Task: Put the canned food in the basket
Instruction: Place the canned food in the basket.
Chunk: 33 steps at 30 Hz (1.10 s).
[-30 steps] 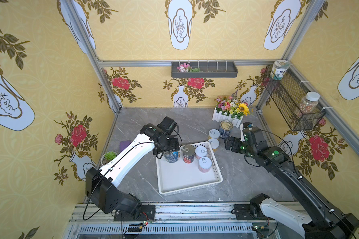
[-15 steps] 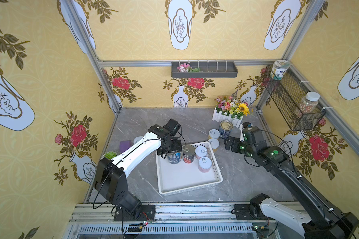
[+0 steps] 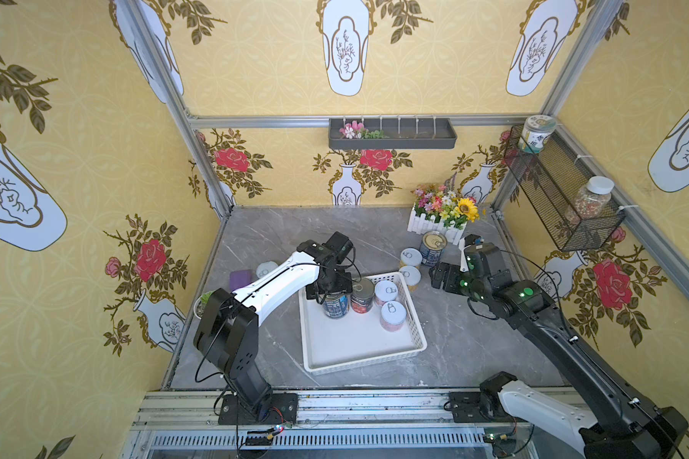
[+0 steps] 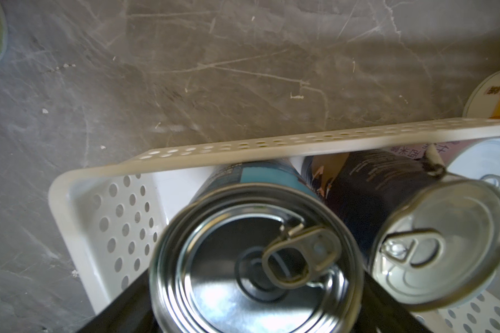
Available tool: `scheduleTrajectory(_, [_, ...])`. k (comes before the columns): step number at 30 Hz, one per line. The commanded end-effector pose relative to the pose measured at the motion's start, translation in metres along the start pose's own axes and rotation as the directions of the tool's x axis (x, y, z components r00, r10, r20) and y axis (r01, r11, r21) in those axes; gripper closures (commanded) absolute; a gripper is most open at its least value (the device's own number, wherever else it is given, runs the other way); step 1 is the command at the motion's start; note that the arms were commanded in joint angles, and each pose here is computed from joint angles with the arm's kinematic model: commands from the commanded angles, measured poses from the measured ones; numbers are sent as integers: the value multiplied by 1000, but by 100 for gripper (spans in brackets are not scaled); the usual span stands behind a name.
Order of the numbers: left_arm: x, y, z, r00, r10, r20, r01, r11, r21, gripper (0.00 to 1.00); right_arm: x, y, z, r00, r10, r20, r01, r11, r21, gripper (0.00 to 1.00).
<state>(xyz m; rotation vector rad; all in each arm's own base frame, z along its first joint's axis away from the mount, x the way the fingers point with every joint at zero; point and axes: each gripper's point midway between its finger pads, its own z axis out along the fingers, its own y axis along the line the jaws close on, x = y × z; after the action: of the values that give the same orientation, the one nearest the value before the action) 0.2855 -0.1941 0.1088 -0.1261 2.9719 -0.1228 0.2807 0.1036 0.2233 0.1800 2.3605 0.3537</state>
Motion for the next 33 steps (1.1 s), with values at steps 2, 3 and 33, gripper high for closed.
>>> scheduleTrajectory(2, [-16,-9,3,998,6,61,-7,1000,24,20,-7,4,0,1000,-5,29,5,1000,-14,3])
scheduleTrajectory(3, [-16,-9,3,998,6,61,-8,1000,23,19,-7,4,0,1000,-6,28,6,1000,-14,3])
scheduleTrajectory(33, [-24,-8,-105,962,-28,272,-19,986,168,0,-5,5,6,1000,-2,15,2,1000,-15,3])
